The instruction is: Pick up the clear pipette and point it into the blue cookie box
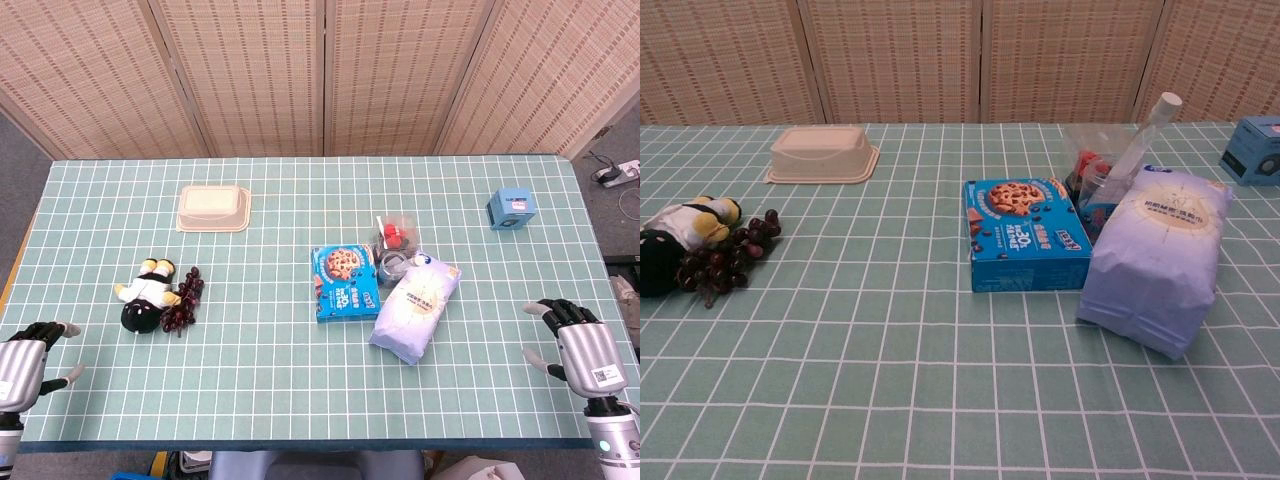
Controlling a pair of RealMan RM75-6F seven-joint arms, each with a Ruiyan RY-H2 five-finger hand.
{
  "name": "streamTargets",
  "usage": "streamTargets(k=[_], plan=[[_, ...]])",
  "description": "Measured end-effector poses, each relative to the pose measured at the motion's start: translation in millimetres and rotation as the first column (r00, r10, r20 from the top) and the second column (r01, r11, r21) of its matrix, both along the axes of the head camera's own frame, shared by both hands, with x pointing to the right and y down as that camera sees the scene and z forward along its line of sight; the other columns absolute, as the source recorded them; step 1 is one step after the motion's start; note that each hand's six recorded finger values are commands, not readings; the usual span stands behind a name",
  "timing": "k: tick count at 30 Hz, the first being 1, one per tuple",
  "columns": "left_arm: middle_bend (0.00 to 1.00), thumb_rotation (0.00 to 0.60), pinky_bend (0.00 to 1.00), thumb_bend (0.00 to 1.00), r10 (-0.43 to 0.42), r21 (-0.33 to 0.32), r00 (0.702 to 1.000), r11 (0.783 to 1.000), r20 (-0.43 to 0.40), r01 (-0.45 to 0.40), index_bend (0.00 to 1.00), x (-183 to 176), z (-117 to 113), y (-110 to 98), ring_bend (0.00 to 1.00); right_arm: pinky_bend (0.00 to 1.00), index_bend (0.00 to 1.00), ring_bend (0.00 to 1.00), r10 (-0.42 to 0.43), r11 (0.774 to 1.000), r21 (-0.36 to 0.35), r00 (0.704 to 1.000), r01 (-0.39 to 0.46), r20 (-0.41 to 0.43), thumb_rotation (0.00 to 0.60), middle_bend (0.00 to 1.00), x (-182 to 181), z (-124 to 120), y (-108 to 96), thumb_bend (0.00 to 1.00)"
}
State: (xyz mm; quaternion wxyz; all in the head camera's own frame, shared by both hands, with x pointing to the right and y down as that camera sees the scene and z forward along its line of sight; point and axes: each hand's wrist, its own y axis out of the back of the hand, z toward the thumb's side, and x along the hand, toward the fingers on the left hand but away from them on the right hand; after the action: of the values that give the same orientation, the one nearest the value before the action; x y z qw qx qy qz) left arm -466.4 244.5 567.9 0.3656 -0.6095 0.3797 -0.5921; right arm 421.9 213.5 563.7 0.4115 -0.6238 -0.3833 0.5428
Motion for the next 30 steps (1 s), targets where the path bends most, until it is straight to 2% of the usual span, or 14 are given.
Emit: streamTargets(k=[5,8,10,12,14,16,18,21,24,30], plan=[[0.43,0.6,0.48,0.15,-0.001,-0.005,1.0,1.0,-0.004,0.001,0.5,0.7,0.5,-0.1,0.35,0.39,0.34,0.28,0.004,1.0,0.01,1.0,-0.004,-0.026,0.6,0.35,1.3,2.2,-0.8,0.1],[0.43,0.6,0.48,0.15,-0.002,-0.006,1.0,1.0,-0.01,0.002,0.5,1.1,0.4,-0.3,0.35,0.51,0.34,0.31,0.004,1.0,0.005,1.0,-0.004,-0.003,0.6,0.35,-0.4,2.6,-0.9,0.1],[0.43,0.6,0.48,0.15,-0.003,-0.009,1.0,1.0,-0.012,0.003,0.5,0.6,0.2,-0.1,0.35,0.63,0.33,0.4,0.004,1.0,0.006,1.0,-0.004,0.018,0.6,0.39,-1.6,2.6,-1.8,0.1],[0.43,0.6,0.48,0.15,-0.007,-0.009,1.0,1.0,-0.016,0.007,0.5,-0.4,-0.8,0.0,0.35,0.77,0.29,0.57,0.005,1.0,0.012,0.999,-0.006,0.036,0.6,0.49,-3.5,3.3,-3.5,0.1],[0.43,0.6,0.48,0.15,-0.012,-0.006,1.0,1.0,-0.022,0.012,0.5,-1.2,-2.5,-0.2,0.35,0.85,0.24,0.69,0.005,1.0,0.02,0.999,-0.006,0.041,0.6,0.6,-6.7,5.2,-5.9,0.12],[0.43,0.6,0.48,0.15,-0.015,0.0,0.999,1.0,-0.028,0.015,0.5,-1.9,-5.2,-0.4,0.35,0.91,0.19,0.8,0.005,1.0,0.019,0.999,-0.006,0.043,0.6,0.72,-10.3,7.9,-8.4,0.21],[0.43,0.6,0.48,0.15,-0.015,0.004,0.999,1.0,-0.034,0.015,0.5,-1.8,-7.4,-0.3,0.35,0.97,0.15,0.89,0.002,1.0,0.012,0.999,-0.003,0.041,0.6,0.82,-15.4,11.2,-11.4,0.34],[0.43,0.6,0.48,0.15,-0.015,0.009,0.999,1.0,-0.039,0.015,0.5,-1.9,-10.0,-0.3,0.35,1.0,0.13,0.99,-0.005,1.0,0.004,0.999,0.005,0.033,0.6,0.94,-25.7,14.9,-17.1,0.56],[0.43,0.6,0.48,0.15,-0.017,0.015,0.999,1.0,-0.045,0.017,0.5,-2.3,-12.6,-0.3,0.35,1.0,0.13,1.0,-0.011,1.0,-0.002,1.0,0.011,0.024,0.6,1.0,-39.4,17.9,-24.1,0.71],[0.43,0.6,0.48,0.15,-0.021,0.02,0.998,1.0,-0.057,0.022,0.5,-3.6,-16.7,-0.3,0.35,1.0,0.13,1.0,-0.012,1.0,-0.018,1.0,0.012,0.005,0.6,1.0,-68.8,26.7,-39.5,0.86]])
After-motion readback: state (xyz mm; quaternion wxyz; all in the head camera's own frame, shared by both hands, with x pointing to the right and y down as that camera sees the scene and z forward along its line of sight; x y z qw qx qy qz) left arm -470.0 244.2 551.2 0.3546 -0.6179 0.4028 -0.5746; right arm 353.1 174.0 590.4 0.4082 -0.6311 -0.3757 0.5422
